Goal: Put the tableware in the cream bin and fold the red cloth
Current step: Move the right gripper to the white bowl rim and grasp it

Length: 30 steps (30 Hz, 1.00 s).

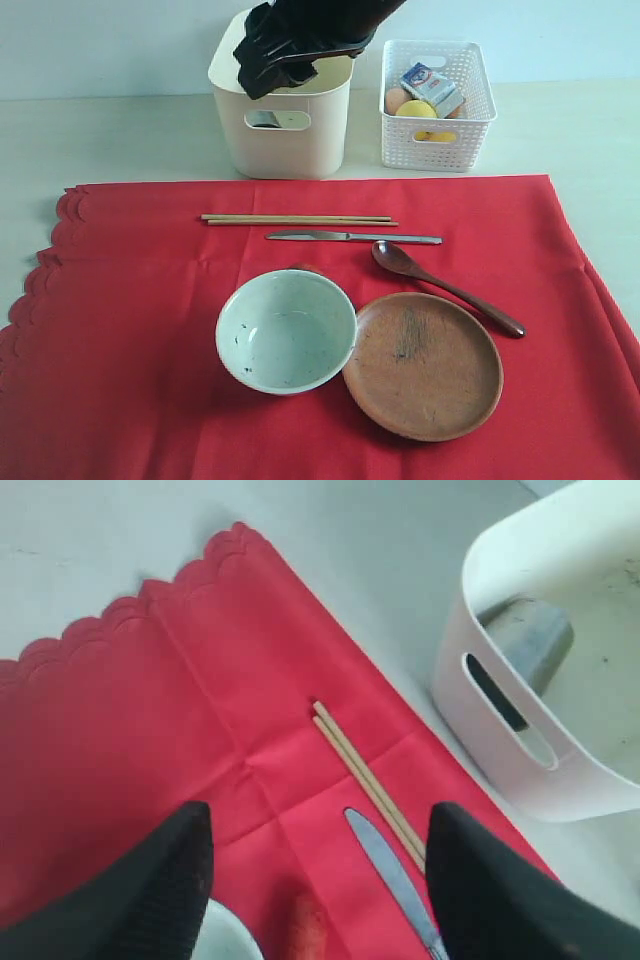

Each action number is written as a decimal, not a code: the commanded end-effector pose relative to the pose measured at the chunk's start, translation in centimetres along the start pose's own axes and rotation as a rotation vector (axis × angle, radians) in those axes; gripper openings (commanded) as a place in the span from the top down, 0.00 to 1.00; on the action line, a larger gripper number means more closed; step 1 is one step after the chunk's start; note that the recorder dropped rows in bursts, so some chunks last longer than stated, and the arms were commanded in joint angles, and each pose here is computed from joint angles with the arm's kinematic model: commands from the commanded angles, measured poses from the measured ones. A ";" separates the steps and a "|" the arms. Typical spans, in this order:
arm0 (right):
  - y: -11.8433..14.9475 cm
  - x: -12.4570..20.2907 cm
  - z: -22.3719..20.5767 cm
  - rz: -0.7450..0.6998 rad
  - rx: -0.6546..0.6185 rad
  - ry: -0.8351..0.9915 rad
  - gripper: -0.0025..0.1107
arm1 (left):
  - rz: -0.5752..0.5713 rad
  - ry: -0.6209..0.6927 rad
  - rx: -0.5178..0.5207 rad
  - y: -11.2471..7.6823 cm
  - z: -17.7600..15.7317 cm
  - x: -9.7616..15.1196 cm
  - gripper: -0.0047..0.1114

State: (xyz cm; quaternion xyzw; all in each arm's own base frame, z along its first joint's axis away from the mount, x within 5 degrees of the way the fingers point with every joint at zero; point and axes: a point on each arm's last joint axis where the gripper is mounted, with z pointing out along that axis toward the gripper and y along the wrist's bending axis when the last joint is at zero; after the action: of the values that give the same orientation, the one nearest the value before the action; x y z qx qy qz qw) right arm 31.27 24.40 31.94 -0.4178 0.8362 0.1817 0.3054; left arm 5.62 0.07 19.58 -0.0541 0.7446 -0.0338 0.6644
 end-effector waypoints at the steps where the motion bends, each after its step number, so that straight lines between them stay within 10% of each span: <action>1: 0.7 0.1 -0.3 -0.023 -0.021 0.026 0.45 | 0.002 -0.004 -0.001 0.0 0.0 0.1 0.96; 30: 2.0 10.0 5.5 0.010 -0.156 0.245 0.45 | 0.002 -0.004 -0.001 0.0 0.0 0.1 0.96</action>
State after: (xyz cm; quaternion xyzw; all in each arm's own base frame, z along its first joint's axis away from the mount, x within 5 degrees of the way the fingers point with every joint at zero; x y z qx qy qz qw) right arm 27.16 22.63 21.53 -0.4515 0.8587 0.1825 0.1596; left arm 5.62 0.07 19.58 -0.0541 0.7446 -0.0338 0.6644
